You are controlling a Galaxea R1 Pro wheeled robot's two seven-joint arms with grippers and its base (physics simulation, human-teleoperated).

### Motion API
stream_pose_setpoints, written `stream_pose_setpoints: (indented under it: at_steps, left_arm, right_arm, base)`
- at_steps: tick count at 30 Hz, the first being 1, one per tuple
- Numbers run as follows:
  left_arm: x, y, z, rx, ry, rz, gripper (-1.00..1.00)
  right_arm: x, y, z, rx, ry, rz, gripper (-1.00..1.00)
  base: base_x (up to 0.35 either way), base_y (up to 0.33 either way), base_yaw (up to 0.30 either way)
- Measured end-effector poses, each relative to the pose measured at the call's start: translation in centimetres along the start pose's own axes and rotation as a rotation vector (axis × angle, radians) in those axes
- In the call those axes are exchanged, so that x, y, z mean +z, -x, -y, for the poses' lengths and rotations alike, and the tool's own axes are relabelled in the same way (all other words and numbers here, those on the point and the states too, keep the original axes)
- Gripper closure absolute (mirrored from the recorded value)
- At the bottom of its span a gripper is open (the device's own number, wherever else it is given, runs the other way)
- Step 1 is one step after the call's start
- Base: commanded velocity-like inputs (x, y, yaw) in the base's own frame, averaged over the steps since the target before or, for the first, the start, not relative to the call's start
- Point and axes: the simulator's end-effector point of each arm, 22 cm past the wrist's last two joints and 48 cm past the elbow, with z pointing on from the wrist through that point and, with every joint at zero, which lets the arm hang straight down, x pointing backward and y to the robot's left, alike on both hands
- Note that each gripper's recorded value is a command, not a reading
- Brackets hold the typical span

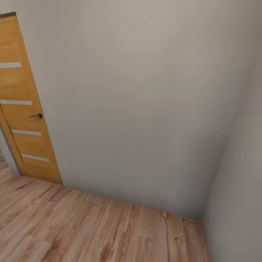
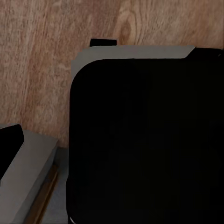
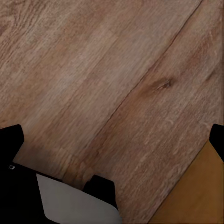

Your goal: Move the two storage containers from the living room to the garage. In the garage, place one container on the floor and stack the other container on top of it (either order is fine).

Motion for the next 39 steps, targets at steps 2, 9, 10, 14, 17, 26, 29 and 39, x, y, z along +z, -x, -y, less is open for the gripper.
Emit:
stream_pose_setpoints:
  at_steps: [2,9,10,14,17,26,29,39]
  left_arm:
    - [0.0,-0.01,0.0,-0.003,0.0,0.0,-1.0]
    - [0.0,0.0,0.0,-0.004,0.0,0.0,-1.0]
    - [0.0,-0.01,0.0,-0.004,0.0,0.0,-1.0]
    - [0.0,0.0,0.0,-0.005,0.0,0.0,-1.0]
    - [0.0,-0.01,0.0,-0.004,0.0,0.0,-1.0]
    - [0.0,-0.01,-0.09,-0.017,0.001,0.0,-1.0]
    - [0.0,0.02,-0.1,-0.02,0.002,0.001,-1.0]
    - [0.0,0.03,-0.13,-0.02,0.002,0.001,-1.0]
  right_arm:
    - [0.0,0.02,0.01,0.001,-0.001,0.001,-1.0]
    - [0.0,0.05,-0.03,0.001,0.0,0.002,-1.0]
    - [0.0,0.05,-0.02,0.001,-0.001,0.002,-1.0]
    - [0.0,0.08,-0.02,0.001,-0.001,0.003,-1.0]
    - [0.0,0.09,0.0,0.002,-0.002,0.003,-1.0]
    - [-0.01,0.14,-0.13,0.003,0.0,0.004,-1.0]
    - [0.0,0.17,-0.21,0.002,0.001,0.004,-1.0]
    - [0.0,0.15,-0.15,0.002,0.001,0.004,-1.0]
  base:
    - [0.323,0.0,0.257]
    - [0.324,0.0,0.271]
    - [0.324,0.0,0.274]
    - [0.324,0.0,0.274]
    - [0.324,0.005,0.274]
    - [0.323,0.098,0.274]
    - [0.239,0.157,0.274]
    - [0.208,0.205,0.226]
